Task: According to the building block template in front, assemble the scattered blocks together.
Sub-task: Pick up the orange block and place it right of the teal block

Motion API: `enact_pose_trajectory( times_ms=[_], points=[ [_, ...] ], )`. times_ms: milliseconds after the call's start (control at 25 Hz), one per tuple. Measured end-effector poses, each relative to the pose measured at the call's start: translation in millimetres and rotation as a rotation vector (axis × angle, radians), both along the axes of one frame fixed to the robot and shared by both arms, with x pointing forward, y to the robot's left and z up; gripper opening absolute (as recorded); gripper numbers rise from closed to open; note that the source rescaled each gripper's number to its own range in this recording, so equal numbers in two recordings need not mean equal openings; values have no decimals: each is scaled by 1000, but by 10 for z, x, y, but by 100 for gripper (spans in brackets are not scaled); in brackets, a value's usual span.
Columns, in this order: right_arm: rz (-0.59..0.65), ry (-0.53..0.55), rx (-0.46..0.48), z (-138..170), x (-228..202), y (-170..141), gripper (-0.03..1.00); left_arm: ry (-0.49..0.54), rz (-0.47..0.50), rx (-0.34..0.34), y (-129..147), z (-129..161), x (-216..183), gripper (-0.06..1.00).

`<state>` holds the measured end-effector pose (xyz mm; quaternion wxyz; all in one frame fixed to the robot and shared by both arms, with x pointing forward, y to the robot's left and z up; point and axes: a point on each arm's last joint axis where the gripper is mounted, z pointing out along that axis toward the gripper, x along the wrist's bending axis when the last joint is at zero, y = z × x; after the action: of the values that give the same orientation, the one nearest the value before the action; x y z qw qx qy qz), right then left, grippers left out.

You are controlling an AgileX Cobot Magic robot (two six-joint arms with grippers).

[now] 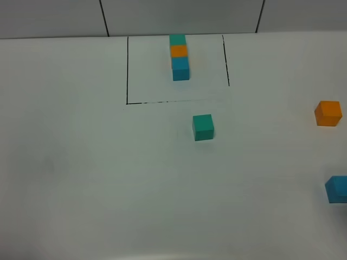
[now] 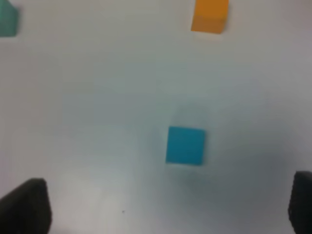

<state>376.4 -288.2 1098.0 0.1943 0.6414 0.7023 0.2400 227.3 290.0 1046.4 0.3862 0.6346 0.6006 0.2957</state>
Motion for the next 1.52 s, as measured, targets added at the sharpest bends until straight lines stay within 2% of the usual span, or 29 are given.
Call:
enact_pose_trajectory(
  times_ms=[200, 400, 640, 800, 1080, 1520],
  points=[
    [36, 155, -35, -219, 820, 17, 100, 0, 0, 0, 0, 0, 0, 76],
    [34, 196, -38, -496, 1488, 32, 100, 0, 0, 0, 0, 0, 0, 76],
    [39, 308, -53, -905, 2099, 36, 100, 0, 0, 0, 0, 0, 0, 76],
    [19, 355, -52, -1128, 2343, -32, 100, 0, 0, -1, 0, 0, 0, 76],
    [-22, 407, -43, -1445, 2518, -168, 100, 0, 0, -1, 0, 0, 0, 76],
    [-45, 371, -42, -1727, 2662, -226, 100, 0, 0, -1, 0, 0, 0, 76]
  ],
)
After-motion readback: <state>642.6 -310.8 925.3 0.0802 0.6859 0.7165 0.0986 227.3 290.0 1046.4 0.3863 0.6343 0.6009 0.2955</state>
